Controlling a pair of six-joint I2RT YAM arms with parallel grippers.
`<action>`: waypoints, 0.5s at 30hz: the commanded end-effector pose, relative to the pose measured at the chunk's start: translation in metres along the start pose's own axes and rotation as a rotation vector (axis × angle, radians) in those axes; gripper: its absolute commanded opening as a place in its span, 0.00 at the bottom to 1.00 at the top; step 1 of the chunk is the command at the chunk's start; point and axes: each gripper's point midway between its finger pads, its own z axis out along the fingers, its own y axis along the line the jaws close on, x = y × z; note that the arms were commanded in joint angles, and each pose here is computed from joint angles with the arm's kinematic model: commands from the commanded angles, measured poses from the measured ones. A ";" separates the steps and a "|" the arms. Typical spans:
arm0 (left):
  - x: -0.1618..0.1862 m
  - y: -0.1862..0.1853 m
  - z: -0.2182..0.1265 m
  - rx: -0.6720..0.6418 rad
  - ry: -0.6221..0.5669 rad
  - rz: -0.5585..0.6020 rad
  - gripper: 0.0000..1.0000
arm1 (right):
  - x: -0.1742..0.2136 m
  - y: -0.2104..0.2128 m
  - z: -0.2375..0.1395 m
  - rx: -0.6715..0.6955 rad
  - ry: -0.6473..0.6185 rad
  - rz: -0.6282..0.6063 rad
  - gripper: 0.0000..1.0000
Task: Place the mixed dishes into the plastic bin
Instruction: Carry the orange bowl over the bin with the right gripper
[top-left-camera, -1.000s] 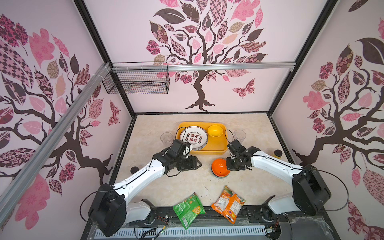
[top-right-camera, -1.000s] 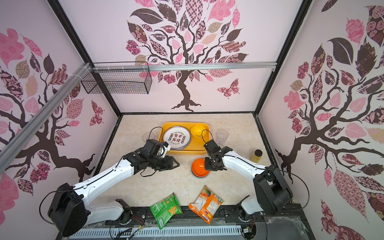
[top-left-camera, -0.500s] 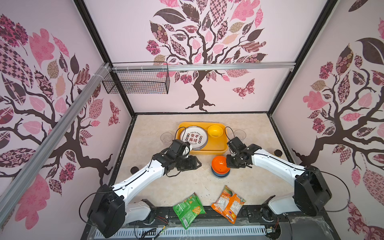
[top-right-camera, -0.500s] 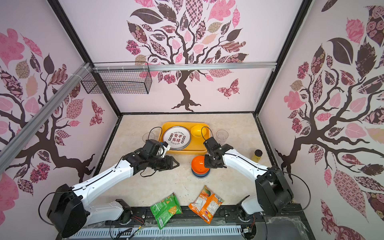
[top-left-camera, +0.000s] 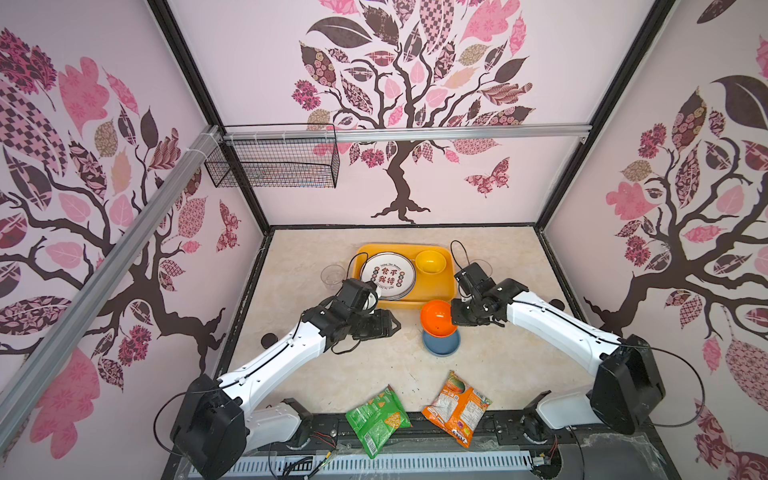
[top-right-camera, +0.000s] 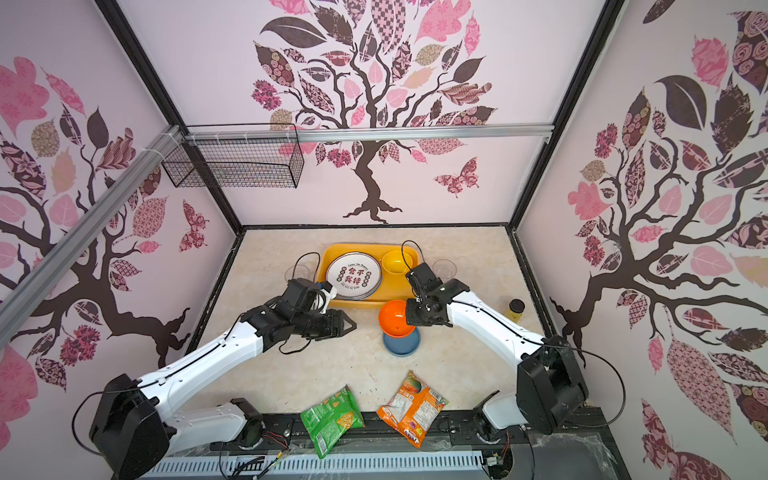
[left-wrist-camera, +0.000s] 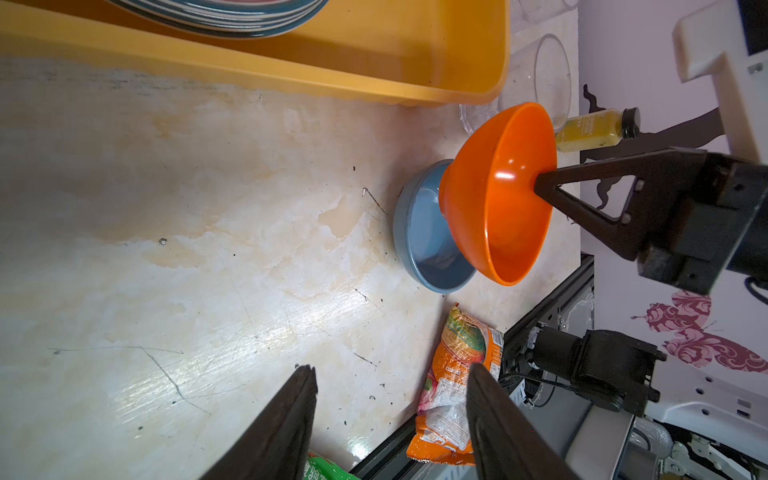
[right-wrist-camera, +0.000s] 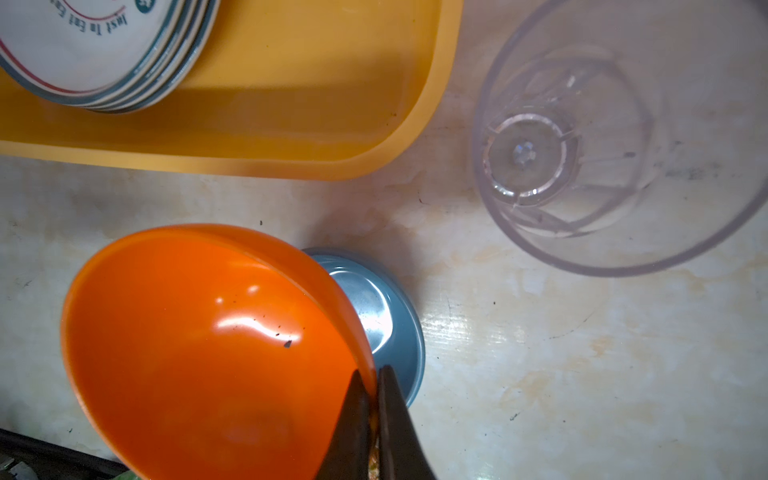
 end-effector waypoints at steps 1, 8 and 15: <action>-0.008 0.006 -0.010 -0.024 -0.050 -0.020 0.61 | -0.014 0.012 -0.016 -0.024 -0.036 -0.032 0.01; -0.023 0.021 -0.028 -0.033 -0.115 -0.077 0.61 | -0.033 0.021 -0.021 -0.023 -0.063 -0.055 0.01; -0.035 0.027 -0.042 -0.055 -0.167 -0.090 0.61 | -0.054 0.031 -0.021 -0.021 -0.086 -0.069 0.01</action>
